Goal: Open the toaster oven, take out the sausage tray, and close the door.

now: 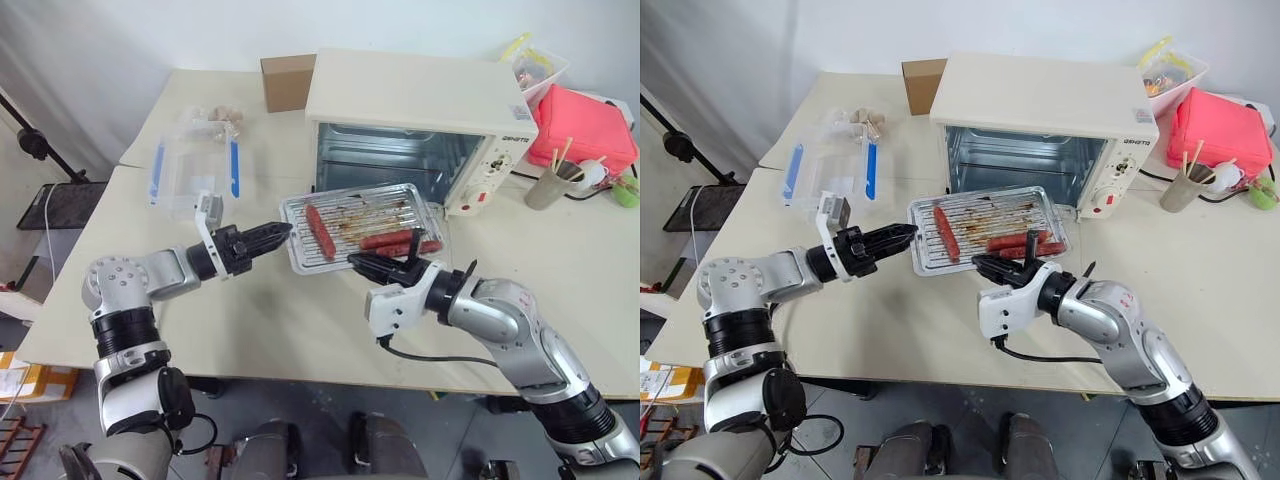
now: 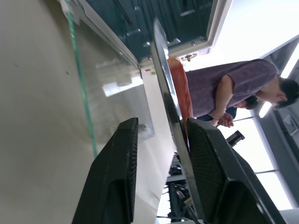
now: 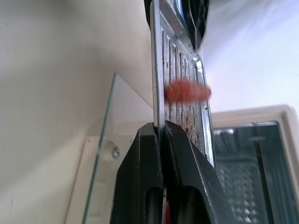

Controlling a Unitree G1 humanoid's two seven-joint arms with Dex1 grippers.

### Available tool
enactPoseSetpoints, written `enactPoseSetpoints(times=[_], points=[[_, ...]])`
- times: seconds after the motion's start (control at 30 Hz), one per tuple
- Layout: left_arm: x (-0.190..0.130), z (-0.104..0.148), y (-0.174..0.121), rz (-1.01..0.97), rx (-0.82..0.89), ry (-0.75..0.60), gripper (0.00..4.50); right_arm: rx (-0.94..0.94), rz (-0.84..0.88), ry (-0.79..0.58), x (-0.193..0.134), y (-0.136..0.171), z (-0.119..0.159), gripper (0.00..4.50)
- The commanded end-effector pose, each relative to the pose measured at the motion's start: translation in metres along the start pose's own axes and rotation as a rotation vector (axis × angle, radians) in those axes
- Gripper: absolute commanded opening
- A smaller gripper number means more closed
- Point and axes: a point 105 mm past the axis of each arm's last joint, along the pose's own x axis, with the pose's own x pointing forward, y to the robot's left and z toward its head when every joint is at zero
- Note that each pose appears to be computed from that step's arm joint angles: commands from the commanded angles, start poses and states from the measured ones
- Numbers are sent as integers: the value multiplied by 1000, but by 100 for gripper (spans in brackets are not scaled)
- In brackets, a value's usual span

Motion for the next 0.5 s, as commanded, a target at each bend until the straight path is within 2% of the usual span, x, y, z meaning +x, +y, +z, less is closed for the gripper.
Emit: enactPoseSetpoints(times=[0.03, 0.27, 0.37, 0.5], points=[[4, 1, -16, -51, 34, 14, 184, -24, -19, -56, 1, -8, 9, 0], [11, -2, -10, -22, -26, 21, 184, -23, -18, -73, 3, -9, 11, 0], [12, -1, -4, 11, -57, 10, 137, -22, -20, -74, 3, -10, 10, 0], [13, -1, -6, -23, -95, 13, 18, -19, -23, -77, 2, -11, 10, 0]])
